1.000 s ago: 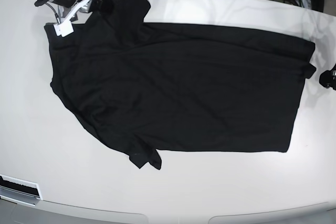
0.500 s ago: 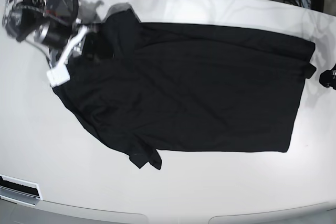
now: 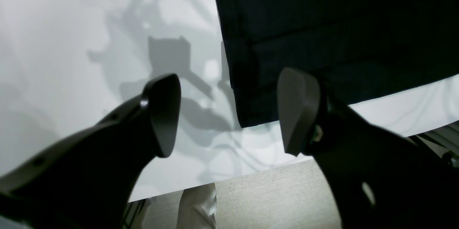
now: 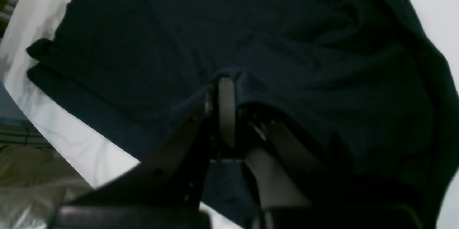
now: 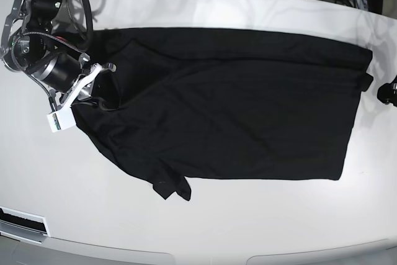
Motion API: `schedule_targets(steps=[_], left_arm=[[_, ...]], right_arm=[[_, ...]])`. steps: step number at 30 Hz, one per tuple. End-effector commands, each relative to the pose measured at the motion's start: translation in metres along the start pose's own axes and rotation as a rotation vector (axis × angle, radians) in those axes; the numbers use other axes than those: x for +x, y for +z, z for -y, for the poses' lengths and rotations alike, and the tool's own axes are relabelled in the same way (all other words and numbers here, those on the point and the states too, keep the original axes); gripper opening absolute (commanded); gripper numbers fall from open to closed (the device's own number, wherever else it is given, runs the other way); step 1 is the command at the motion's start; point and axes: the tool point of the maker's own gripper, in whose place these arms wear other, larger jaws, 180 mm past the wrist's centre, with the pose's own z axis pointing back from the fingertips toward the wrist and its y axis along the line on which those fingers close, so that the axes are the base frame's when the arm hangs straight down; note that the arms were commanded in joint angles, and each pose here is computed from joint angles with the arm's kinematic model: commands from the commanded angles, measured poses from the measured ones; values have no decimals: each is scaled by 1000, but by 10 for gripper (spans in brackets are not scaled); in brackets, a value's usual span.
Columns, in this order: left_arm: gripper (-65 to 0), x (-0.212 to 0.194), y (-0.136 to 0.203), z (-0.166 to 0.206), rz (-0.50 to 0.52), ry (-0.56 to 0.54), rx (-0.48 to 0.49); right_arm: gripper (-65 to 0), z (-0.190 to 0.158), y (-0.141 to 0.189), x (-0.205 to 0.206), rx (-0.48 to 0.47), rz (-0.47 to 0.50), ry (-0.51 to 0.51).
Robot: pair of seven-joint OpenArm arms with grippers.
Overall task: Layout the t-shirt on the table in an organized manner, then fold the t-shirt properly
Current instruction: 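Reach the right gripper to the shirt edge near the collar and grasp, then grasp the opposite shirt edge with the left gripper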
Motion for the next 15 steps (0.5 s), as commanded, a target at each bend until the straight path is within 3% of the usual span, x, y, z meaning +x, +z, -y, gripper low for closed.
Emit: schedule_targets(steps=[1, 8, 12, 13, 15], left_arm=[[-219, 14, 15, -10, 39, -12, 31], [-219, 14, 15, -11, 38, -12, 31], [-219, 14, 16, -12, 38, -14, 35], [-219, 14, 16, -12, 37, -14, 36], [-219, 14, 16, -12, 36, -15, 37]], right_arm=[[-650, 2, 2, 14, -1, 50, 20], [-646, 29, -11, -6, -75, 32, -17], [-326, 61, -11, 9, -210, -1, -23], [-292, 69, -8, 16, -244, -3, -39], [-288, 78, -3, 31, -273, -16, -25]])
